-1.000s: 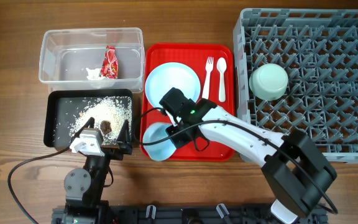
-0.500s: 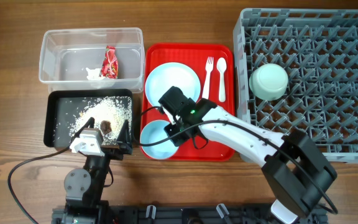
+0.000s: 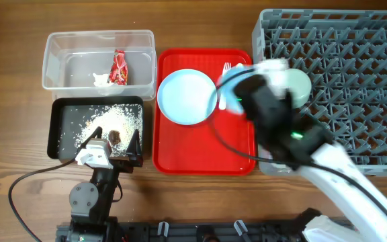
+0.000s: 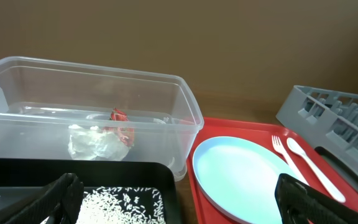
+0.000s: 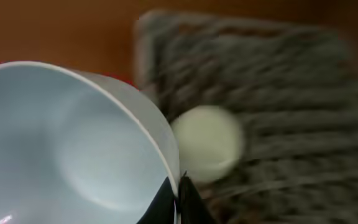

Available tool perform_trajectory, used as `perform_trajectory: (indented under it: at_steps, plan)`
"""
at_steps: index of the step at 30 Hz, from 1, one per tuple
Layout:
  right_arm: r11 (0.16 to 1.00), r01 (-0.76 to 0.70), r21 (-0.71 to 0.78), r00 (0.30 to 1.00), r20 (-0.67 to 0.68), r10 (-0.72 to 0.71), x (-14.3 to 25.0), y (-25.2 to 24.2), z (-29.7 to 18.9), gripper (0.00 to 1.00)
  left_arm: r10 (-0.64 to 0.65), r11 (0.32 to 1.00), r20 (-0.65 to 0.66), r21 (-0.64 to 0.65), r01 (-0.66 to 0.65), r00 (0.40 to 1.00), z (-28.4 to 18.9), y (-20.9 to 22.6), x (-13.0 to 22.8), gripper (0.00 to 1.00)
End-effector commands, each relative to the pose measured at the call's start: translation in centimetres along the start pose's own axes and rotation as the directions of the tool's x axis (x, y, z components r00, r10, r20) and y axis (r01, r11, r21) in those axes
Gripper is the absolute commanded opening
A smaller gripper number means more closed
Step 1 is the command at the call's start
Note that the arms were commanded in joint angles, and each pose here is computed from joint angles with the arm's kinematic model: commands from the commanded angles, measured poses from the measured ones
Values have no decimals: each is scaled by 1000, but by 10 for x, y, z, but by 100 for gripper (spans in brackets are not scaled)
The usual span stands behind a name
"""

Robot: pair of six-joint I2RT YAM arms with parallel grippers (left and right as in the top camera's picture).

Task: Sort waste into correct bins and load items into the dishwasher rack
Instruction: 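Place the light-blue bowl in the rack beside the green bowl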

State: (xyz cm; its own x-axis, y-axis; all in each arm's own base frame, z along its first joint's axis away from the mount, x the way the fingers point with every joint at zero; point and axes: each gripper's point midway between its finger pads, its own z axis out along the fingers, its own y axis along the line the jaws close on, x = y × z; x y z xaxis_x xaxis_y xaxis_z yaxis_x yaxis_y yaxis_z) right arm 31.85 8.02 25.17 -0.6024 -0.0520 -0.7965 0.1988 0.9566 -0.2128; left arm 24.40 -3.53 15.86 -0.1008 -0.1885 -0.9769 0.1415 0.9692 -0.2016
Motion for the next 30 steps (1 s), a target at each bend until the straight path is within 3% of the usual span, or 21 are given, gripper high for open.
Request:
perform_trajectory:
  at_steps: [1, 7, 11, 13, 16, 22, 30]
  plan:
    - [836, -182, 518, 969, 238, 64, -43, -128, -24, 4, 19, 1000, -3, 2, -19, 1000, 0, 1, 2, 100]
    - [562, -114, 819, 993, 79, 86, -27, -235, 6, 4, 19, 1000, -3, 2, -19, 1000, 0, 1, 2, 100]
    - [501, -31, 865, 993, -33, 117, -5, -258, 38, 4, 19, 1000, -3, 2, -19, 1000, 0, 1, 2, 100]
    - [494, 50, 868, 987, -119, 109, 7, -263, 55, 4, 19, 1000, -3, 2, -19, 1000, 0, 1, 2, 100]
    - [562, 125, 818, 974, -210, 88, 20, -253, 84, 4, 19, 1000, -3, 2, -19, 1000, 0, 1, 2, 100]
    - [572, 308, 760, 926, -377, 2, 39, -241, 121, 4, 19, 1000, -3, 2, -19, 1000, 0, 1, 2, 100]
    - [630, 377, 679, 891, -452, -46, 56, -222, 146, 6, 19, 1000, -3, 2, -19, 1000, 0, 1, 2, 100]
